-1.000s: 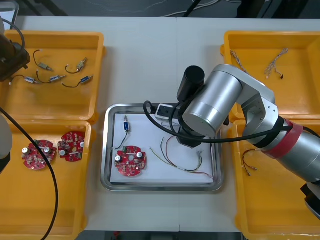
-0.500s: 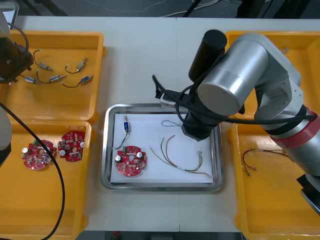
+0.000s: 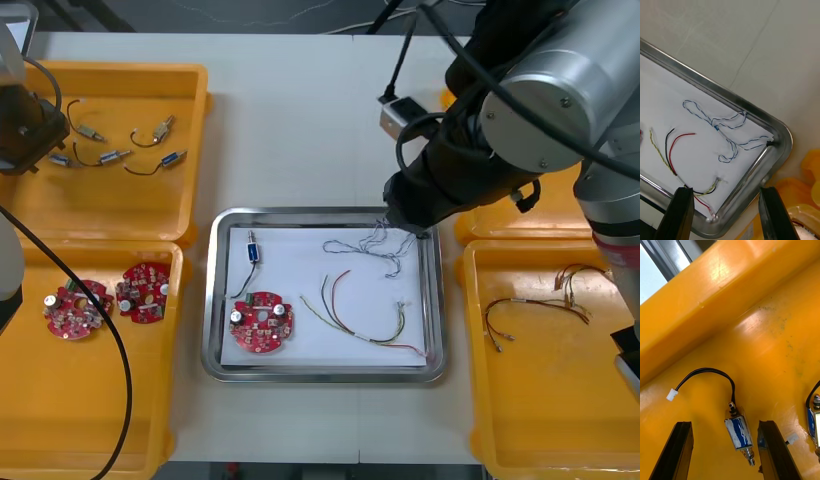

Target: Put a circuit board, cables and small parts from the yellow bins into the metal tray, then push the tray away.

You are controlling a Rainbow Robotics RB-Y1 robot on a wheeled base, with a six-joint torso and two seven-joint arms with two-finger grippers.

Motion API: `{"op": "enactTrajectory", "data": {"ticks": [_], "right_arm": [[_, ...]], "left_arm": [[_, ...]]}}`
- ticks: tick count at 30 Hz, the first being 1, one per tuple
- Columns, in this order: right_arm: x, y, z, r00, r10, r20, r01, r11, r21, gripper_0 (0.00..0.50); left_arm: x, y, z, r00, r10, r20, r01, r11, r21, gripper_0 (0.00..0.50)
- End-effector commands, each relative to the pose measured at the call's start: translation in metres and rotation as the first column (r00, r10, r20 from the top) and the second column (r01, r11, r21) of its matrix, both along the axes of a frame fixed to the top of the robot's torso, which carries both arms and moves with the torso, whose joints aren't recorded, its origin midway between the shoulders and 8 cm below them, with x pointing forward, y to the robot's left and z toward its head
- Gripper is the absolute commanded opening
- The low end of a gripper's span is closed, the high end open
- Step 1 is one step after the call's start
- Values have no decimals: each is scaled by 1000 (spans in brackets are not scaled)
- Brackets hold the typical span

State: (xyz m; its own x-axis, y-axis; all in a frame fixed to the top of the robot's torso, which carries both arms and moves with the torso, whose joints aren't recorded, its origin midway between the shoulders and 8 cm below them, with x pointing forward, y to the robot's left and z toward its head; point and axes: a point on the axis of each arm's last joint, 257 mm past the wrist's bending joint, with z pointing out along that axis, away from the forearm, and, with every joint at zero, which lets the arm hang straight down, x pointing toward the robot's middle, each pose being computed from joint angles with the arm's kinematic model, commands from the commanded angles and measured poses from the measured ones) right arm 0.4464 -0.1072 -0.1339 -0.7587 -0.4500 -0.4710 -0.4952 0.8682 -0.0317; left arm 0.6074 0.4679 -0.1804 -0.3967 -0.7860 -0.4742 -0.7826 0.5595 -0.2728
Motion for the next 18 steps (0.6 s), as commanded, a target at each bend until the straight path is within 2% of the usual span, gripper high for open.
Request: {"op": "enactTrajectory", "data": {"ticks": [1,7,18], "right_arm": [[14,-31,35,991,-123,52,119,990,76,500],[18,-63,39,966,-255,37,249,961,120,500],[16,-123,36,904,-427,8,421,894,151,500]], "left_arm": [[22,-11,30,994,56,95,-52,997,-48,500],[27,-12,26,993,48,110,-43,998,-45,500],[27,-22,16,995,32,90,-27,998,-53,500]]}}
